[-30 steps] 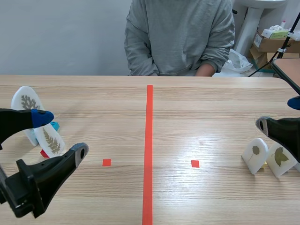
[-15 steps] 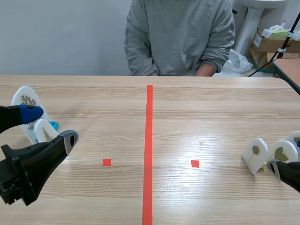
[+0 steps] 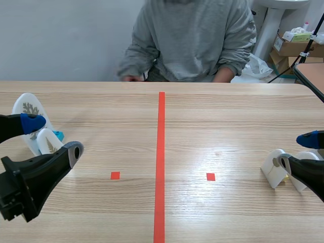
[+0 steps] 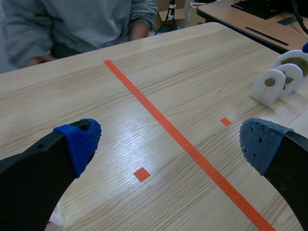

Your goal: Do the leaf sorting experiment

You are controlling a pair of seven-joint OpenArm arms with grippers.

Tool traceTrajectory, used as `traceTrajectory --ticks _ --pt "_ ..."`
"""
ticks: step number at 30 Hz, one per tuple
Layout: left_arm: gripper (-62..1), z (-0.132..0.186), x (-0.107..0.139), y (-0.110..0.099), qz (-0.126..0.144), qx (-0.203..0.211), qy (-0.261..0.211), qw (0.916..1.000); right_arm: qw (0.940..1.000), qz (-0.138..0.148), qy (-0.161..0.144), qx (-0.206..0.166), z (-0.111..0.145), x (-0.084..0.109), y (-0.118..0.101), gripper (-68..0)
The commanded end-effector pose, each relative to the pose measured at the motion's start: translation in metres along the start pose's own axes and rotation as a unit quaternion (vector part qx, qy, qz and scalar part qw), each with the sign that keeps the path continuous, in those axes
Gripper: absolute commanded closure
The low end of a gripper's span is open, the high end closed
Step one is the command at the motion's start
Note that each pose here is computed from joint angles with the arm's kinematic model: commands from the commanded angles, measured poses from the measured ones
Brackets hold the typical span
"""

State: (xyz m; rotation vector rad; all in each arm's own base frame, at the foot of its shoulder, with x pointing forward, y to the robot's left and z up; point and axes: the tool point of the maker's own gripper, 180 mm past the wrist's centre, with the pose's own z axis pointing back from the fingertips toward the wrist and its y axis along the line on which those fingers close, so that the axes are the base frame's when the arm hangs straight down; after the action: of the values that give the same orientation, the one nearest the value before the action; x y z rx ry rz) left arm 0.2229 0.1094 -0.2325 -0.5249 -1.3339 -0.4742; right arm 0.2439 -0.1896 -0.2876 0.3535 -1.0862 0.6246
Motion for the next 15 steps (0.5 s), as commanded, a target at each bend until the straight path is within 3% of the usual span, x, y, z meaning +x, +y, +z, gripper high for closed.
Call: traceTrajectory --ticks 1,15 --pt "-62.0 -0.0006 0.0083 -0.0006 -0.002 -0.002 -0.014 0.9999 0.9998 0.012 -0.015 0.002 0.0012 0.0134 -0.0040 -39.4" --pt "-62.0 -0.0006 0.0070 -0.0007 -0.002 -0.002 -0.011 0.9999 0.9998 0.012 -0.015 0.002 0.0013 0.0137 -0.0043 -39.8"
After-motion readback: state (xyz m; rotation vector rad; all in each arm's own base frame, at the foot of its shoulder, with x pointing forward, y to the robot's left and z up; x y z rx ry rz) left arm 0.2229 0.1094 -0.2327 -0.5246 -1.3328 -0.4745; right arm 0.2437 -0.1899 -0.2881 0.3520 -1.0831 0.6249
